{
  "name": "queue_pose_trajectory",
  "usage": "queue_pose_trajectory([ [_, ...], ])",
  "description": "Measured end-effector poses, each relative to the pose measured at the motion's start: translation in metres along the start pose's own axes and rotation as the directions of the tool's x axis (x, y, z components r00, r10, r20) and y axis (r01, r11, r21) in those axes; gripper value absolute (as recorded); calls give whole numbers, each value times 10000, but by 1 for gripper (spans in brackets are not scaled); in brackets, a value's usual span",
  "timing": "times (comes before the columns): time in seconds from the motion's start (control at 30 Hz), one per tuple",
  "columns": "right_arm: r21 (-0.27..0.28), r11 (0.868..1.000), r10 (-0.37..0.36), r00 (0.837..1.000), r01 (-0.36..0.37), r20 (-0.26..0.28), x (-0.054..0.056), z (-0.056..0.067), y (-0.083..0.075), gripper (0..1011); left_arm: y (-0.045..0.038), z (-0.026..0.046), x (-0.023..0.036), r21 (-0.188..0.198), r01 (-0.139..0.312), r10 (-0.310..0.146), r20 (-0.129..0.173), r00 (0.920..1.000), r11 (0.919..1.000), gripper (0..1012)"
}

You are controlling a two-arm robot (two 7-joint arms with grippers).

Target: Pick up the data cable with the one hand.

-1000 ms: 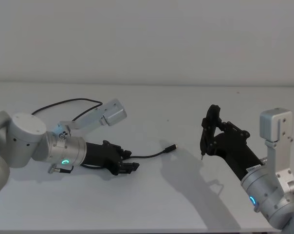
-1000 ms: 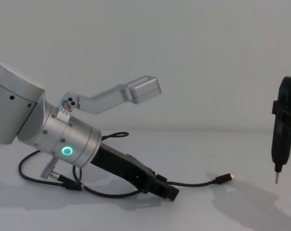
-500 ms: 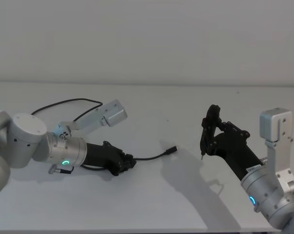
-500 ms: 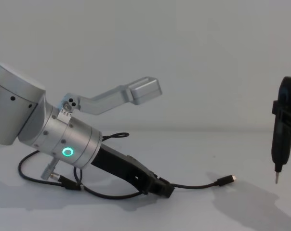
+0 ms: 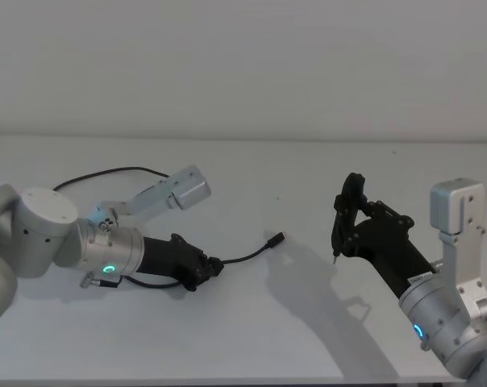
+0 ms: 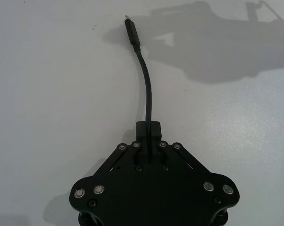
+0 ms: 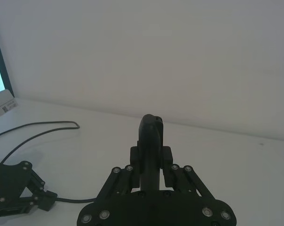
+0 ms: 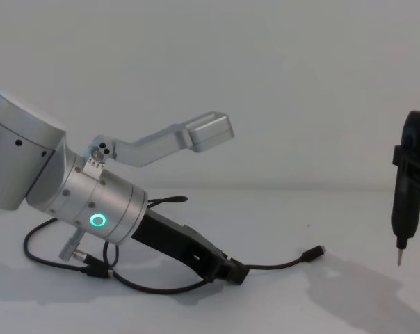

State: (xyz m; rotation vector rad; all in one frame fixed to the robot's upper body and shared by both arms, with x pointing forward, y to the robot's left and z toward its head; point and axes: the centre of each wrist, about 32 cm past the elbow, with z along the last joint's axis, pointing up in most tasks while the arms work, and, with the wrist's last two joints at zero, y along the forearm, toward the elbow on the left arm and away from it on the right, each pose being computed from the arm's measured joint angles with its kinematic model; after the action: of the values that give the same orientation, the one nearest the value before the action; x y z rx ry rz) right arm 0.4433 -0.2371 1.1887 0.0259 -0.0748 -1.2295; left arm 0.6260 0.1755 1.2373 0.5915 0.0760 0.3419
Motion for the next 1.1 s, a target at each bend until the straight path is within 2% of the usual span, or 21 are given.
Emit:
queue_pose_trajectory([
  [0.2, 14, 10000, -2, 10000, 2, -5, 0, 1, 0, 274, 1, 1, 0, -4, 0, 0, 13, 10000, 10000, 41],
  [0.4, 248, 9996, 97, 9999, -96, -58, 0, 26, 3, 275, 17, -5, -8, -86, 46, -44, 240, 9997, 10000, 41],
  [0.53, 602, 9979, 236, 9996, -225, -171, 1, 79, 14, 274, 38, -10, -16, -170, 148, -139, 530, 9985, 9997, 41],
  [0.77, 1037, 9938, 434, 9982, -390, -404, 5, 149, 42, 274, 115, -11, -45, -317, 376, -333, 1269, 9914, 9988, 41],
  [1.1, 1288, 9904, 618, 9948, -510, -807, 14, 179, 103, 274, 178, -8, -78, -393, 573, -492, 1836, 9818, 9976, 41],
])
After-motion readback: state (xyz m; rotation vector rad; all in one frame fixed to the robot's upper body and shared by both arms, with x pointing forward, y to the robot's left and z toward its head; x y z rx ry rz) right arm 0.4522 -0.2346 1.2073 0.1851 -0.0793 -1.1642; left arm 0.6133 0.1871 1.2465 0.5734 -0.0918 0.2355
